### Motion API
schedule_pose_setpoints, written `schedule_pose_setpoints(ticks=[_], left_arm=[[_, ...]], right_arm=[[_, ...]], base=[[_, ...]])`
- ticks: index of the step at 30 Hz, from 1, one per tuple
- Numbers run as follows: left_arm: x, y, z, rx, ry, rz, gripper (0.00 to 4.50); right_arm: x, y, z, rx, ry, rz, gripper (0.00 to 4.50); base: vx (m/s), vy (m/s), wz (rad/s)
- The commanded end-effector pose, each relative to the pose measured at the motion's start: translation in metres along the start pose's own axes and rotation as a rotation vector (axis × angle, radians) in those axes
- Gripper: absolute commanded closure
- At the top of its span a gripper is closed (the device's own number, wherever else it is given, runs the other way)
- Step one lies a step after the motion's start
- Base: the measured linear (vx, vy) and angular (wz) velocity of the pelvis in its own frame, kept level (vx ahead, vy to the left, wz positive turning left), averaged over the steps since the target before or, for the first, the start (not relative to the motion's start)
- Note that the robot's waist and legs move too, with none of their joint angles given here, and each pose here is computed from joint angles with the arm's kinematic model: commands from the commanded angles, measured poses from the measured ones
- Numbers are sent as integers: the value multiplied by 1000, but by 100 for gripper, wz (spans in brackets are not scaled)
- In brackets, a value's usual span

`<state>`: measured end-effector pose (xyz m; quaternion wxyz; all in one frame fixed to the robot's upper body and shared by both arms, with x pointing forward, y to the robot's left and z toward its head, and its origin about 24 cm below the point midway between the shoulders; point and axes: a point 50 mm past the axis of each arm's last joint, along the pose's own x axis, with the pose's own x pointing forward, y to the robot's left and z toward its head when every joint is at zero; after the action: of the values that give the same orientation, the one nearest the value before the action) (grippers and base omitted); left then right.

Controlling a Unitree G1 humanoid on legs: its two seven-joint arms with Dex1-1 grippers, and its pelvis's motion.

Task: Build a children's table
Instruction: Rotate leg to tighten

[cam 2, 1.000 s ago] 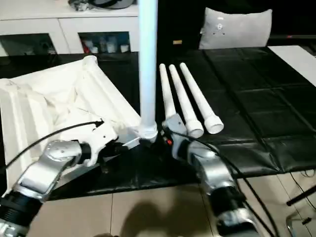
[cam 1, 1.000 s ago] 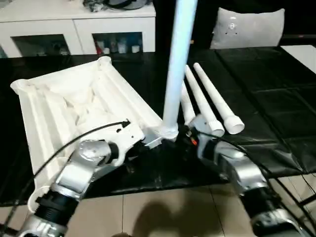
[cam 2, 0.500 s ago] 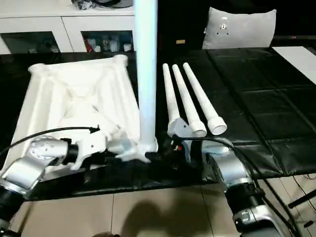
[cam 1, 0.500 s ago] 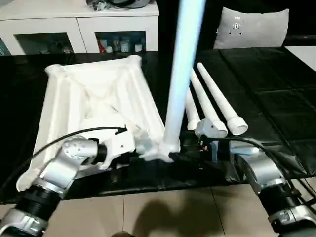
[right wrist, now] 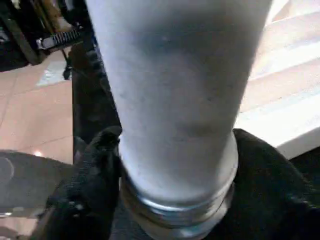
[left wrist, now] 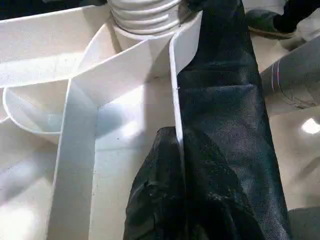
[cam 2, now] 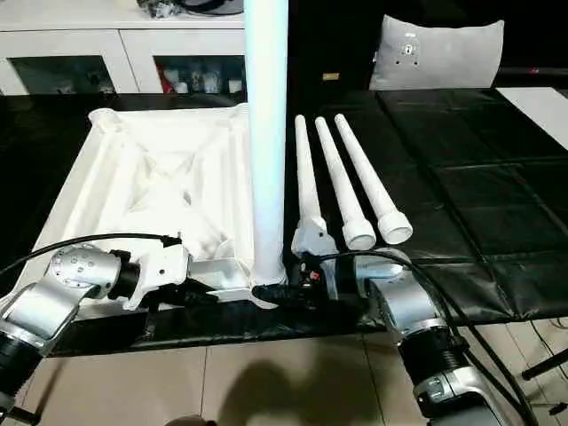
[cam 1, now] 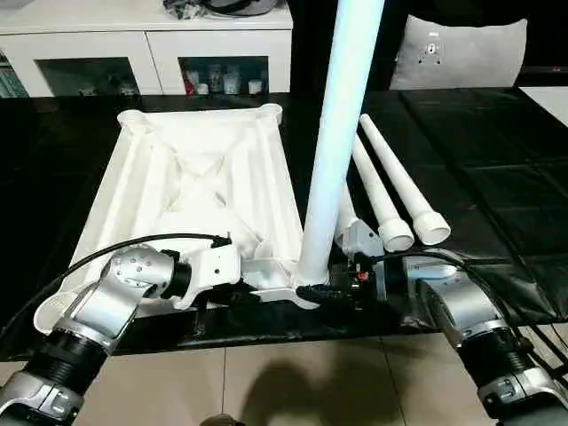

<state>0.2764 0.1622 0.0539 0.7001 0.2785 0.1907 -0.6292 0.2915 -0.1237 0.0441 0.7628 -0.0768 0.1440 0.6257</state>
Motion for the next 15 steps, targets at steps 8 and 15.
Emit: schedule_pose_setpoints(ticks=[8,15], left_arm=[[10,-7,-1,-128,-34,15,450],[22,8,13,-323,-76,323,450]], right_arm=[[21,5,-2,104,-40,-45,171],[69,-10,-3,235,-52,-383,173]], base=[[0,0,0],[0,0,0]])
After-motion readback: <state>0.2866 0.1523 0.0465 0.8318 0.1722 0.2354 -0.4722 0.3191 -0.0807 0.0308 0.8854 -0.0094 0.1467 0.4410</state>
